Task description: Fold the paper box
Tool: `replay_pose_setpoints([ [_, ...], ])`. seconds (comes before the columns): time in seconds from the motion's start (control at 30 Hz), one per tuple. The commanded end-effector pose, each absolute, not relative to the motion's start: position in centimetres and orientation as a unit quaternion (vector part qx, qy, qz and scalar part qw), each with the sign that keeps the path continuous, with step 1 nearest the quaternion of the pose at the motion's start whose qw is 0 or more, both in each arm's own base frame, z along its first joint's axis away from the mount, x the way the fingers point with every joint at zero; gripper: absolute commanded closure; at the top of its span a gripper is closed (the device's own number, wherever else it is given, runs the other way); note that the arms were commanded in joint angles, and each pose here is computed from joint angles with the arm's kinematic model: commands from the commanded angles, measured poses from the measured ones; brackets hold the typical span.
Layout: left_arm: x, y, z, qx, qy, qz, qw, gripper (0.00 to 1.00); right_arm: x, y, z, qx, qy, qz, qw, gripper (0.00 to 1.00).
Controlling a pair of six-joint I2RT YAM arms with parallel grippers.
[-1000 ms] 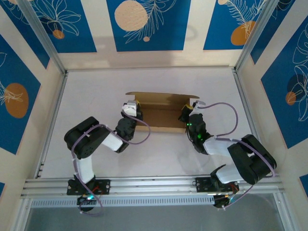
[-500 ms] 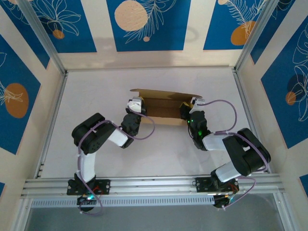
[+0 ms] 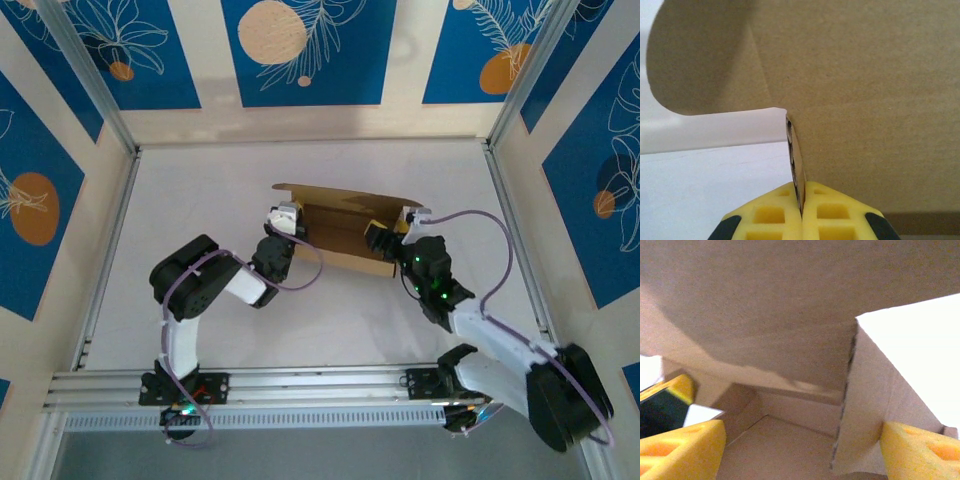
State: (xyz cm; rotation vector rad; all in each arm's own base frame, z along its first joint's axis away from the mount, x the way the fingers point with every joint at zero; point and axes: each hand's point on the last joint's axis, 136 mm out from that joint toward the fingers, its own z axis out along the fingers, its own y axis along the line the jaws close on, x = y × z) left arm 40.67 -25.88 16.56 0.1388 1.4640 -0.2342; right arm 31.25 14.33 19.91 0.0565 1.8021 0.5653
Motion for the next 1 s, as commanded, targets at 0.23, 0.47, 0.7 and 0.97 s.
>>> replay_pose_setpoints([
  [0.23,39.5,-30.1,13.7,0.141,0.684,-0.132,0.703,1.0,24.6,17.8,20.9,-0.037,0.827,0.35,0.438,0.24],
  [0.47,39.6,-30.4,13.7,0.14,0.684,-0.135,0.703,1.0,21.6,18.6,22.5,-0.057,0.826,0.4,0.393,0.39],
  [0.7,39.7,-30.5,13.7,0.138,0.683,-0.134,0.704,1.0,18.6,19.6,24.3,-0.076,0.824,0.453,0.331,0.44],
  [0.97,40.0,-30.1,13.8,0.125,0.685,-0.126,0.706,1.0,19.0,17.3,22.5,-0.042,0.866,0.377,0.326,0.22],
])
